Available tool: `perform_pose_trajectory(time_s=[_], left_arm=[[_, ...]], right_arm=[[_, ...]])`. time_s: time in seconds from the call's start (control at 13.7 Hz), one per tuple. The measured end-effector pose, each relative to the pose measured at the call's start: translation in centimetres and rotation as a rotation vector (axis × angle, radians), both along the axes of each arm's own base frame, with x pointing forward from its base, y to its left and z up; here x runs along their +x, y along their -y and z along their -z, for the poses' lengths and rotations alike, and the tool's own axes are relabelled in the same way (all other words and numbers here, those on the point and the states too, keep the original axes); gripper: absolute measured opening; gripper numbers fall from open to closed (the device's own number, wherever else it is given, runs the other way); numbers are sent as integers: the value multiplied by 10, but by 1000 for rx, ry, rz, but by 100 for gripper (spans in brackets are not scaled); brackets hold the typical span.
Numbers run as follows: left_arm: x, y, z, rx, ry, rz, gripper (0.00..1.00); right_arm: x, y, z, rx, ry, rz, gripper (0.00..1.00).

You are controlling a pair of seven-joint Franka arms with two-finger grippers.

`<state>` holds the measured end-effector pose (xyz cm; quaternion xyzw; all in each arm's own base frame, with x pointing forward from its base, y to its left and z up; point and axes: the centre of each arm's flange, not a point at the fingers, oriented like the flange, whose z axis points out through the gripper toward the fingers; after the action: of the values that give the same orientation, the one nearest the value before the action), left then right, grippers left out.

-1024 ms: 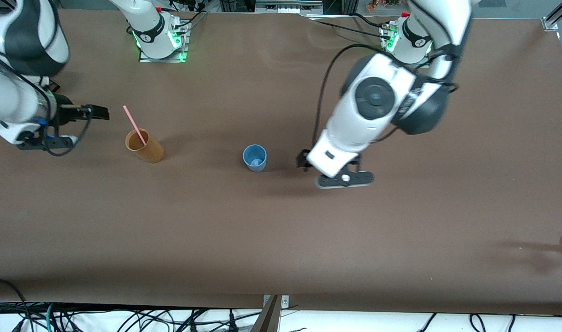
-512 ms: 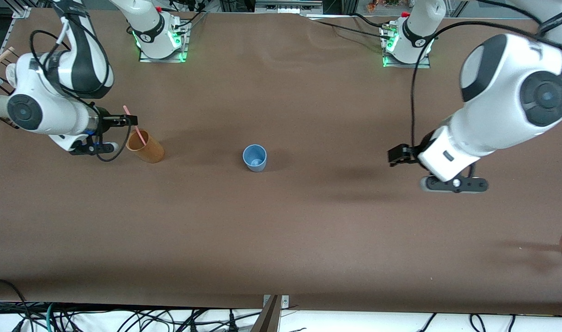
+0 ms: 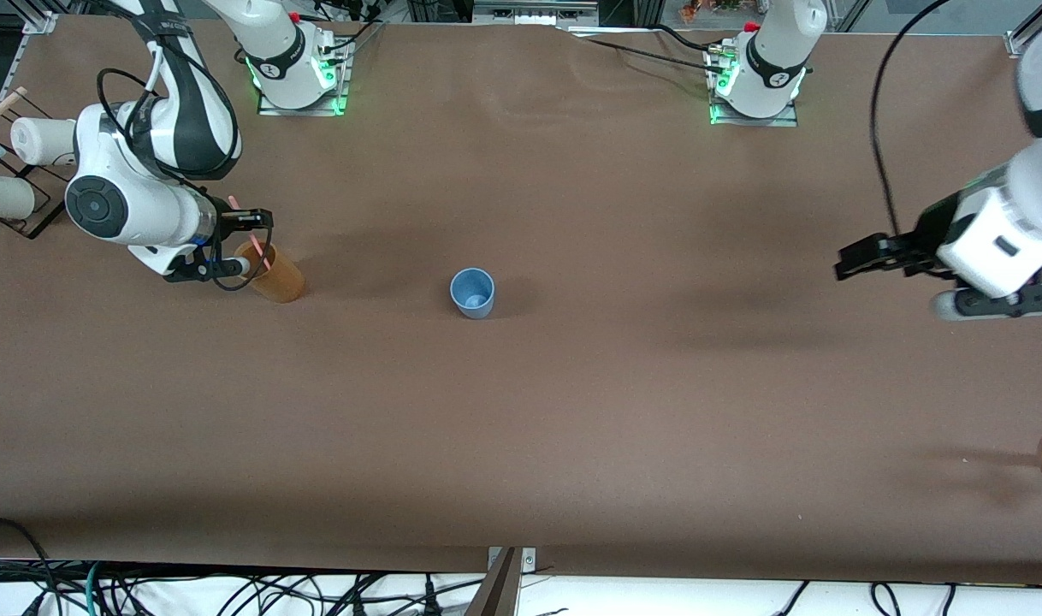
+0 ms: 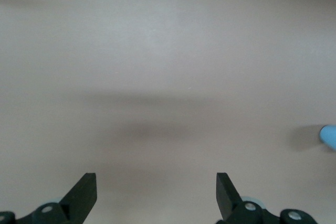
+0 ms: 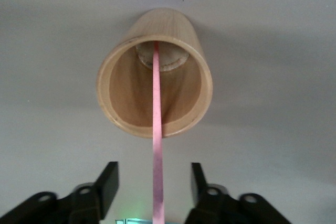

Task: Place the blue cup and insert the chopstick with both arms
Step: 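Grasp the pink chopstick with the right gripper while the left gripper withdraws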

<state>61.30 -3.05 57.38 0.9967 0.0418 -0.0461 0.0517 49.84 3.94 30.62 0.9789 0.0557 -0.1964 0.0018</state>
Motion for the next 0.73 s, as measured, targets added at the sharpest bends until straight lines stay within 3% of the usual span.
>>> perform_pose_trajectory(time_s=[0.15, 0.29, 0.59, 0.73], left_arm=[[-7, -29, -5, -4, 2, -4, 100], [-24, -45, -6, -7, -38, -11, 100], [-54, -42, -8, 40, -75, 9, 100], [-62, -35, -6, 79, -84, 30, 100]], right_arm=[[0, 0, -1, 0, 2, -1, 32], [0, 0, -1, 0, 3, -2, 10], [0, -11, -7, 6, 1, -35, 8], [4, -17, -32, 3, -36, -45, 8]])
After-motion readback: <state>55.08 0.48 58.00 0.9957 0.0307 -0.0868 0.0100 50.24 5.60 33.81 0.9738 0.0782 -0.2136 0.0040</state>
